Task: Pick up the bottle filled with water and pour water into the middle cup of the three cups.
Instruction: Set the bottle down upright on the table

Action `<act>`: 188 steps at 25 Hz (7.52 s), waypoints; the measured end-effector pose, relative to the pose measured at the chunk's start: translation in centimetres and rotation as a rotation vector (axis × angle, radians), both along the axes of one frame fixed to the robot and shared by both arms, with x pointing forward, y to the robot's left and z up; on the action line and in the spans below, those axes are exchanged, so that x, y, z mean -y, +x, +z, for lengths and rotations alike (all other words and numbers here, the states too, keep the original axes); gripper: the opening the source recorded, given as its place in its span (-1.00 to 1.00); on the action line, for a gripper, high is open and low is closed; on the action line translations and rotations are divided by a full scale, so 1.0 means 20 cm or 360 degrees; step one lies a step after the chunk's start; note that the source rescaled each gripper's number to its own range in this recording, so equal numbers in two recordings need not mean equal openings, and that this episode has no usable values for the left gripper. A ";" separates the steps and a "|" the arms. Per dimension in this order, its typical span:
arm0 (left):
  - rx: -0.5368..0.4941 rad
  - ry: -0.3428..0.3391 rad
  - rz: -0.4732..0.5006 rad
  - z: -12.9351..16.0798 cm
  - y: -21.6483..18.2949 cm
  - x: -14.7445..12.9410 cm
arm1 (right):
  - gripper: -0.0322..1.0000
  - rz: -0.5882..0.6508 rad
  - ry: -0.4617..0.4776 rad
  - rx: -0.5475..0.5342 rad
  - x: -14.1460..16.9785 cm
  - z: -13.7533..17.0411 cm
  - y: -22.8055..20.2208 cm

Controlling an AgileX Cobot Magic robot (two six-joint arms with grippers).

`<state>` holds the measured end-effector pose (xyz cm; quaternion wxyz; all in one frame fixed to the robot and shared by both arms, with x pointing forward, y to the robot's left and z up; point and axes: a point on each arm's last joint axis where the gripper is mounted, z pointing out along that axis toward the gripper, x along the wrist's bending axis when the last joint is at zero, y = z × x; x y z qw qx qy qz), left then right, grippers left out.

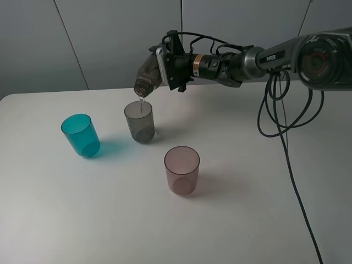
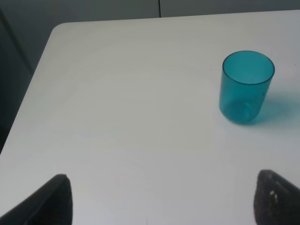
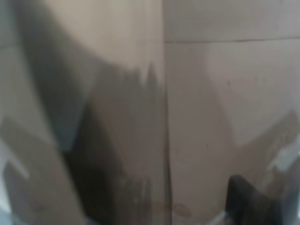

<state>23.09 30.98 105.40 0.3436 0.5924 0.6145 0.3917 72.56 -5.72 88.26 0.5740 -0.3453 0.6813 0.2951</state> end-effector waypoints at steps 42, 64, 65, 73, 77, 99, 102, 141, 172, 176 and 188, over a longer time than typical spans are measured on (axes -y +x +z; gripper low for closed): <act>0.0000 0.0003 -0.0001 0.00 0.00 0.00 | -0.94 0.0027 -0.0063 0.0113 0.00 0.02 0.00; 0.0000 0.0003 -0.0001 0.00 0.00 0.00 | -0.94 0.0038 -0.0056 0.0165 -0.01 0.05 0.01; 0.0000 0.0003 -0.0001 0.00 0.00 0.00 | -0.94 0.0038 -0.0056 0.0165 -0.01 0.05 0.01; 0.0000 0.0003 -0.0001 0.00 0.00 0.00 | -0.94 0.0040 -0.0055 0.0167 -0.01 0.05 0.01; 0.0000 0.0003 -0.0001 0.00 0.00 0.00 | -0.94 0.0044 -0.0061 0.0179 -0.01 0.05 0.01; 0.0000 0.0003 -0.0001 0.00 0.00 0.00 | -0.94 0.0053 -0.0086 0.0225 -0.01 0.06 0.01; 0.0000 0.0003 -0.0001 0.00 0.00 0.00 | -0.94 0.0054 -0.0090 0.0231 -0.01 0.06 0.01; 0.0000 0.0003 -0.0001 0.00 0.00 0.00 | -0.94 0.0005 0.0419 -0.0511 -0.01 0.00 -0.06; 0.0000 0.0003 -0.0001 0.00 0.00 0.00 | -0.94 -0.0979 0.1762 -0.1795 0.36 0.24 -0.02; 0.0000 0.0003 -0.0001 0.00 0.00 0.00 | -0.94 -0.1190 0.1850 -0.1821 0.48 0.25 -0.08; 0.0000 0.0003 -0.0001 0.00 0.00 0.00 | -0.94 -0.1509 0.2147 -0.1777 0.81 0.16 -0.42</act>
